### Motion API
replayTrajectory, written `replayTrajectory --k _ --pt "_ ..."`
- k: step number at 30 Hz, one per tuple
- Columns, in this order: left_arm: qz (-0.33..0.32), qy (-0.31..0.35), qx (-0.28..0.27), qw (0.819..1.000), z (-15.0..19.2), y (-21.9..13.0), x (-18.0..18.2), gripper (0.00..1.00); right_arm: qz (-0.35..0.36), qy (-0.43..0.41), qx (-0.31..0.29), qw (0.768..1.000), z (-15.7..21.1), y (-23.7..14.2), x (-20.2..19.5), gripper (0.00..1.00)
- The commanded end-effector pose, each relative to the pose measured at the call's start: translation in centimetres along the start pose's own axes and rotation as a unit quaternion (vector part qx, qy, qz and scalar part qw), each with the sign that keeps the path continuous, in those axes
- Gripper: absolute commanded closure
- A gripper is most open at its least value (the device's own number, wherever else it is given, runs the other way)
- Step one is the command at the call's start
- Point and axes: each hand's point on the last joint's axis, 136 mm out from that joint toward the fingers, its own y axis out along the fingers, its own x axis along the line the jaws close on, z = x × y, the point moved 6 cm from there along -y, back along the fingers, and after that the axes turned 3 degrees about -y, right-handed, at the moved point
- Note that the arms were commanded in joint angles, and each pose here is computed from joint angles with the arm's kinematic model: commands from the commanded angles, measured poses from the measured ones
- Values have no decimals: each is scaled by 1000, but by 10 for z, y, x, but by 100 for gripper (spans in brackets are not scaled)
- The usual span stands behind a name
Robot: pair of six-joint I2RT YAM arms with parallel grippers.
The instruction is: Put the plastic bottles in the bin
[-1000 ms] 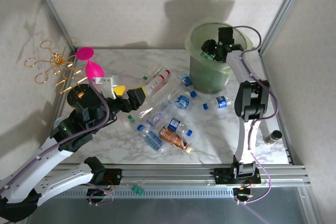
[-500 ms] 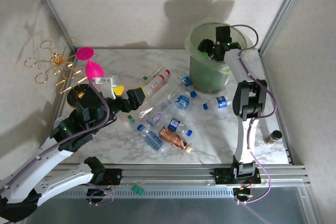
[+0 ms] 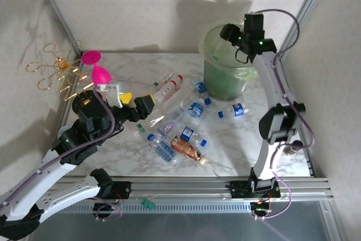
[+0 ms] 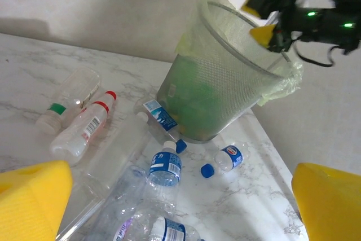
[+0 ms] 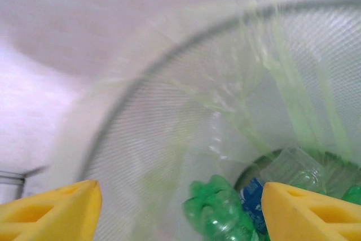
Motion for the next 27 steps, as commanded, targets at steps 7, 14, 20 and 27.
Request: replayTrajectory --k 7,14,20,27 --pt "-3 -21 12 1000 11 0 6 0 -83 -43 -20 995 46 -84 32 27" --pt "-15 -47 29 998 23 4 13 0 -119 -81 18 989 111 -119 30 28" --pt "-27 -61 51 996 34 17 15 0 -90 -119 55 987 158 -127 13 28" --pt "-35 -68 55 996 40 26 18 0 -31 -51 59 996 195 -114 -29 28"
